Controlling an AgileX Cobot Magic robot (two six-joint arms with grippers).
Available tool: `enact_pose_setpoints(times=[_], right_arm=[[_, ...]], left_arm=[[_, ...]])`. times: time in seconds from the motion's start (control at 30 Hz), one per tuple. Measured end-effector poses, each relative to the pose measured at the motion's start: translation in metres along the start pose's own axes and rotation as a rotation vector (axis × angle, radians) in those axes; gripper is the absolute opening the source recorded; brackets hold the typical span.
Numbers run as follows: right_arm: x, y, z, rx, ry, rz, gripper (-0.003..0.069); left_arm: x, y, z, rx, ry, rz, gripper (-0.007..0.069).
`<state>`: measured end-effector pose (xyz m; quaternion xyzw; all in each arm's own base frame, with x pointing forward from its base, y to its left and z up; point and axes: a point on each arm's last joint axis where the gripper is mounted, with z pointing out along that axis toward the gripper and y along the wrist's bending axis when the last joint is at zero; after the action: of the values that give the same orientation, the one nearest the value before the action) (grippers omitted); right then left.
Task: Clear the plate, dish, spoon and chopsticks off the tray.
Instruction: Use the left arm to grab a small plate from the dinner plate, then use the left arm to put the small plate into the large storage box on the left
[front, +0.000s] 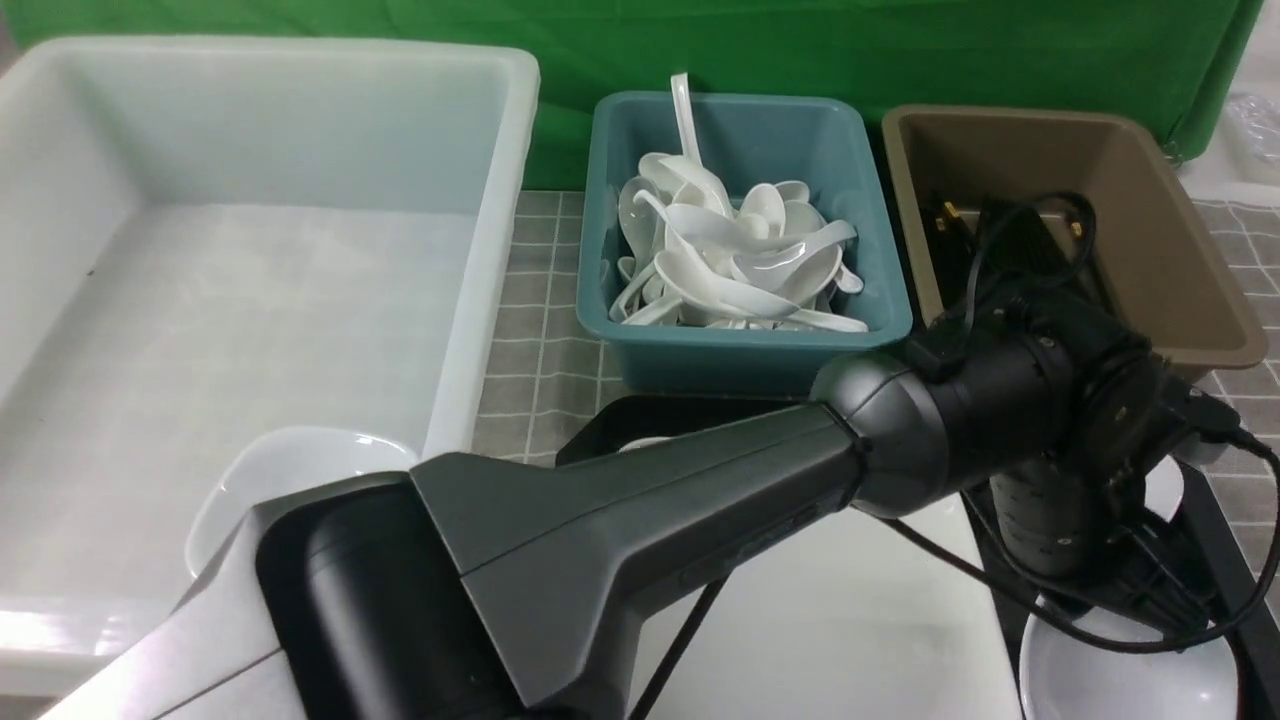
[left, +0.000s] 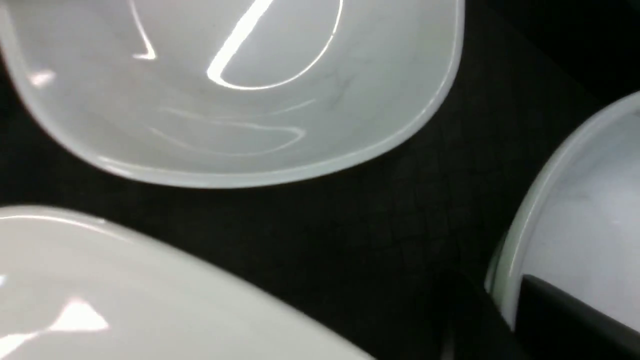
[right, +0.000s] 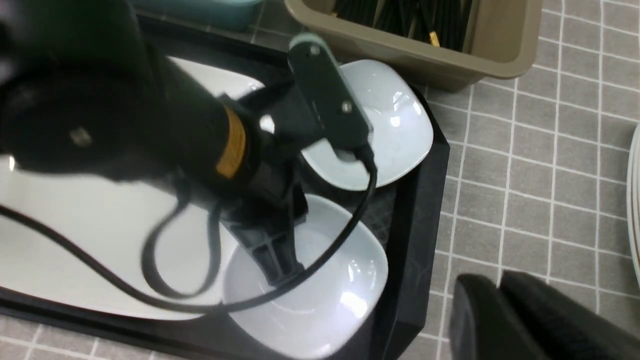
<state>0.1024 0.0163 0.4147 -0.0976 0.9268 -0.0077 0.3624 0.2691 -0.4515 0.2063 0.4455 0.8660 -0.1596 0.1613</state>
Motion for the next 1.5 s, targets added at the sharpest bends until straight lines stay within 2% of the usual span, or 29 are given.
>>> enact_pose_setpoints(times=[0.2, 0.4, 0.5, 0.6, 0.7, 0.8, 0.93, 1.13, 1.17, 1.27, 1.4, 1.5], right_arm=[[0.000, 0.001, 0.000, -0.010, 0.000, 0.003, 0.0091], [-0.008, 0.013, -0.017, -0.168, -0.063, -0.024, 0.0064], [-0.012, 0.026, -0.028, -0.318, -0.100, -0.039, 0.0023], [-0.015, 0.034, -0.027, -0.405, -0.099, -0.070, 0.0020], [-0.026, 0.045, -0.017, -0.525, -0.072, -0.106, 0.0020], [-0.037, 0.055, -0.001, -0.622, -0.035, -0.128, 0.0020], [-0.049, 0.061, 0.019, -0.659, 0.017, -0.139, 0.0020], [-0.064, 0.086, 0.044, -0.727, 0.045, -0.240, 0.0020], [-0.064, 0.087, 0.044, -0.730, 0.046, -0.245, 0.0020], [-0.070, 0.111, 0.058, -0.768, 0.034, -0.291, 0.0020], [-0.073, 0.135, 0.062, -0.810, -0.018, -0.325, 0.0020], [-0.075, 0.152, 0.063, -0.837, -0.062, -0.343, 0.0020]], left_arm=[[-0.017, -0.002, -0.049, 0.060, -0.074, -0.001, 0.0033], [-0.022, 0.007, -0.095, 0.097, -0.101, -0.019, 0.0034], [-0.025, 0.041, -0.134, 0.119, -0.166, -0.092, 0.0034], [-0.024, 0.074, -0.164, 0.105, -0.226, -0.154, 0.0034], [-0.012, 0.116, -0.216, 0.058, -0.314, -0.256, 0.0034], [0.011, 0.141, -0.255, 0.012, -0.344, -0.325, 0.0034], [0.053, 0.158, -0.284, -0.062, -0.316, -0.393, 0.0034], [0.165, 0.201, -0.312, -0.222, -0.225, -0.634, 0.0034], [0.167, 0.202, -0.315, -0.232, -0.231, -0.639, 0.0034], [0.220, 0.228, -0.316, -0.310, -0.214, -0.766, 0.0034], [0.255, 0.248, -0.303, -0.319, -0.160, -0.795, 0.0034], [0.269, 0.264, -0.291, -0.329, -0.126, -0.735, 0.0034]])
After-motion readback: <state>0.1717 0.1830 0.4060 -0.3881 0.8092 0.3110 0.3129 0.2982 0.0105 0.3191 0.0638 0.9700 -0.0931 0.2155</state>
